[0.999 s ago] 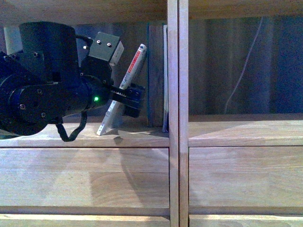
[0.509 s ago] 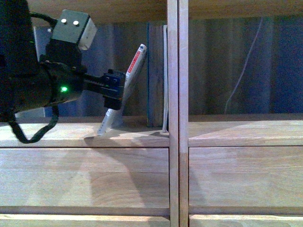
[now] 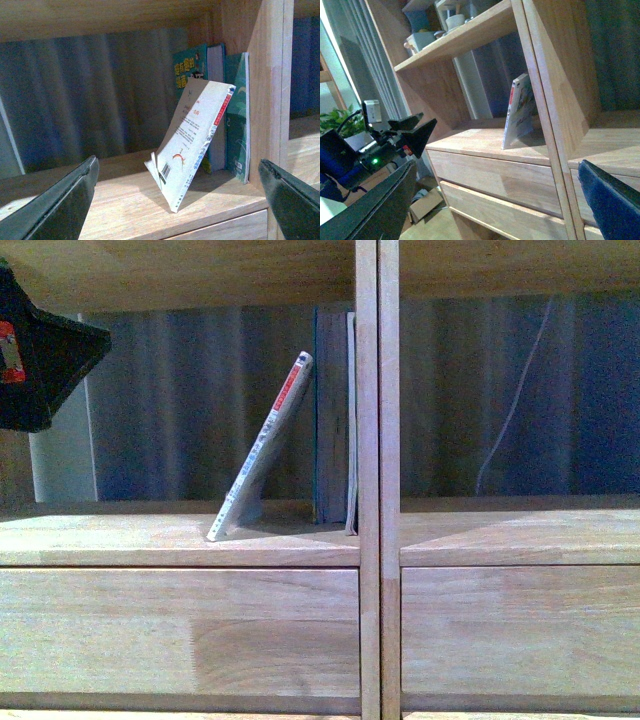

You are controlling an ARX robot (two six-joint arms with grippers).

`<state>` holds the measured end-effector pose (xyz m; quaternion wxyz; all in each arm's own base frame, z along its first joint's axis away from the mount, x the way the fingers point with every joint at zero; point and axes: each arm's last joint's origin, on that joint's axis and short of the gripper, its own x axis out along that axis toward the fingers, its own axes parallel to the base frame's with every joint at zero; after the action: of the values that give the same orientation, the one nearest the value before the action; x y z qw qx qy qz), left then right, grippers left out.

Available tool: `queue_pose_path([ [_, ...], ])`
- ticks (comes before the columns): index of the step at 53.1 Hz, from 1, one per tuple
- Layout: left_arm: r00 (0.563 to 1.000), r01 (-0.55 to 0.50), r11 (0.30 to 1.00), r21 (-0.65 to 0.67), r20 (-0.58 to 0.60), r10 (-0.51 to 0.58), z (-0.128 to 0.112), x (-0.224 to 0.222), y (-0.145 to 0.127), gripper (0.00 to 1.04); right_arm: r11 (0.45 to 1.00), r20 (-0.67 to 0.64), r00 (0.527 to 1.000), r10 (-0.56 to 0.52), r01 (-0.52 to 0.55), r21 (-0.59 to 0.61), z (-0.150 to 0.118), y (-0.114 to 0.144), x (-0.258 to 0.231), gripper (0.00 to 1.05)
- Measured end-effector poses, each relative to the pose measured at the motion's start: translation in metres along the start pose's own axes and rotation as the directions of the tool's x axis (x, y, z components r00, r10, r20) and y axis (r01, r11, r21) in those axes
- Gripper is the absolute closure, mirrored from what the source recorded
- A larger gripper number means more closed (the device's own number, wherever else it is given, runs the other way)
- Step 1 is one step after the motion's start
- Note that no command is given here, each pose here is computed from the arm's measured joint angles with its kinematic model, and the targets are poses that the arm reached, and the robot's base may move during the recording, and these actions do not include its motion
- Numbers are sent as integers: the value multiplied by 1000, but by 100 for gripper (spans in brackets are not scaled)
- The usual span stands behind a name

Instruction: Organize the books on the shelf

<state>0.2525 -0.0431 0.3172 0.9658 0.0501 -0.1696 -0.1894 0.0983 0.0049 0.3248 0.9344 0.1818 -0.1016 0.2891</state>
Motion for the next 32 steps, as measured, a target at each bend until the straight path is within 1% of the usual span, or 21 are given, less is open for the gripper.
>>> queue_pose_path([
  [5,1000,3,1000,-7,-10,-3,-3,-1,0,7,1000,0,1000,0,0,0,0,0,0,7],
  [6,1000,-8,1000,-11,-16,7,-4,-1,-1,8,1000,0,1000,0,0,0,0,0,0,7],
  [8,994,-84,996,-39,-75,80,-4,-1,-2,12,1000,2,1000,-8,8,1,0,0,0,7],
  [9,982,-145,988,-51,-133,137,-5,-3,-2,16,998,6,998,-62,62,-5,-1,-1,1,9],
  [11,944,-251,967,-47,-234,234,-10,-11,-2,23,977,-11,977,-211,210,-36,-1,-1,1,16],
  [12,934,-272,961,-44,-254,253,-11,-13,-2,24,968,-19,968,-249,247,-49,-2,-1,0,17],
  [14,897,-340,940,-26,-308,316,-18,-24,-2,31,920,-54,923,-382,374,-117,-10,-4,-4,24],
  [15,892,-350,936,-25,-315,325,-20,-27,-2,33,905,-62,908,-415,404,-137,-12,-5,-5,25],
  [16,883,-364,931,-22,-325,338,-24,-33,-1,37,874,-72,878,-472,456,-167,-18,-7,-8,29],
  [17,879,-370,929,-21,-330,343,-26,-35,-1,38,857,-74,865,-497,475,-197,-21,-9,-10,30],
  [19,872,-381,924,-21,-340,352,-33,-45,-2,46,812,-77,828,-556,522,-261,-31,-14,-14,37],
  [21,873,-379,925,-23,-342,349,-37,-51,-3,51,797,-80,816,-573,531,-289,-37,-16,-16,42],
  [25,875,-369,929,-28,-346,337,-45,-65,-7,63,783,-90,811,-579,521,-340,-52,-21,-19,54],
  [29,875,-369,929,-28,-347,337,-52,-75,-8,74,778,-91,811,-578,514,-361,-62,-24,-23,65],
  [32,872,-375,927,-26,-349,343,-57,-86,-9,85,774,-89,811,-579,512,-373,-70,-26,-26,75],
])
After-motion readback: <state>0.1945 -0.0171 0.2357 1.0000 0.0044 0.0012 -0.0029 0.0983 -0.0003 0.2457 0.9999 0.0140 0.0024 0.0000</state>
